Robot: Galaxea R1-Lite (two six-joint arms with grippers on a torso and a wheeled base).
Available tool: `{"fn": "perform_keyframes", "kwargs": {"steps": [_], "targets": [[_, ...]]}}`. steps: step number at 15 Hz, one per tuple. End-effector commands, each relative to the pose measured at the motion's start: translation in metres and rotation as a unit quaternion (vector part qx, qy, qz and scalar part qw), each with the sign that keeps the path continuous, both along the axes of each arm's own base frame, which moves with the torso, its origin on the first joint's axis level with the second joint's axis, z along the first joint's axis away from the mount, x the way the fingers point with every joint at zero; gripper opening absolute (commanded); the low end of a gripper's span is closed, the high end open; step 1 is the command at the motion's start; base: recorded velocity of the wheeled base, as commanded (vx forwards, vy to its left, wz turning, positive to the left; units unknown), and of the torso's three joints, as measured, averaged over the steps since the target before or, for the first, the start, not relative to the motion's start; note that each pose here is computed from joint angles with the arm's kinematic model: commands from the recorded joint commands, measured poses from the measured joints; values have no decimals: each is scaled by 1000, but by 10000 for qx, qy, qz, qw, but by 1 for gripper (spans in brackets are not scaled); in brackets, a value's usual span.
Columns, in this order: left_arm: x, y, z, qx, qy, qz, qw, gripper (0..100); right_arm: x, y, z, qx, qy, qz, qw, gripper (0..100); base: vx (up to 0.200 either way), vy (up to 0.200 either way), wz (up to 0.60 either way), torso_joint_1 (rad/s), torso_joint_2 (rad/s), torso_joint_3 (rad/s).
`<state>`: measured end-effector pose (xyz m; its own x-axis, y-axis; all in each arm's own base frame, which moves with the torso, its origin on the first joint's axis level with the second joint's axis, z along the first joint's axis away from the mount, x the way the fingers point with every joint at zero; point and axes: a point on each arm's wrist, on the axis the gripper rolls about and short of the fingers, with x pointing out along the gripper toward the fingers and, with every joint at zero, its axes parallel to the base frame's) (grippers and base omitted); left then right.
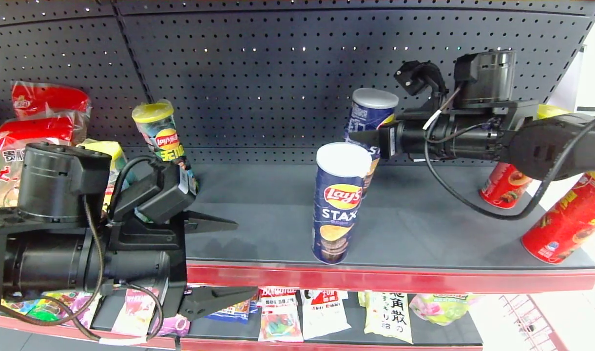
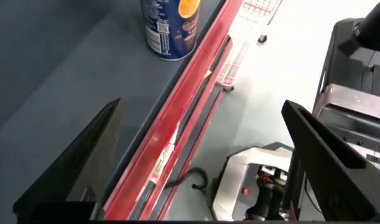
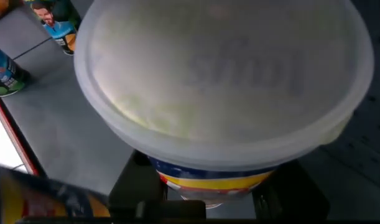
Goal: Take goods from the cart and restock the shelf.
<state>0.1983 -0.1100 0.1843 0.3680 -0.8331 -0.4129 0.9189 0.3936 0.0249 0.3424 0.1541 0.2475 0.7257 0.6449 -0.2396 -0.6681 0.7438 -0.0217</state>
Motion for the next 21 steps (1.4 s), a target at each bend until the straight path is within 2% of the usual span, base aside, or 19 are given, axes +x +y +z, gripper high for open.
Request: {"fn": "perform_keyframes", "kwargs": {"steps": [1, 11, 12, 19, 21], "targets": [[-3, 2, 0, 6, -28, 40, 10000, 100, 16, 12, -15, -56, 118, 60, 9999, 0, 0, 0, 0, 0, 0, 0], [-2, 2, 0, 27, -21, 74, 10000, 100, 12, 22, -21, -280, 41, 249, 9993, 0, 0, 0, 0, 0, 0, 0], [-2, 2, 0, 23, -28, 81, 10000, 100, 12, 22, -21, -280, 41, 249, 9993, 100, 0, 0, 0, 0, 0, 0], [0, 1, -3, 50, 27, 81, 10000, 100, -14, 8, -11, -315, 57, 50, 9995, 100, 0, 0, 0, 0, 0, 0], [5, -1, -5, 131, 43, 176, 9998, 100, -26, -4, -10, -377, 69, -195, 9991, 100, 0, 0, 0, 0, 0, 0]]}}
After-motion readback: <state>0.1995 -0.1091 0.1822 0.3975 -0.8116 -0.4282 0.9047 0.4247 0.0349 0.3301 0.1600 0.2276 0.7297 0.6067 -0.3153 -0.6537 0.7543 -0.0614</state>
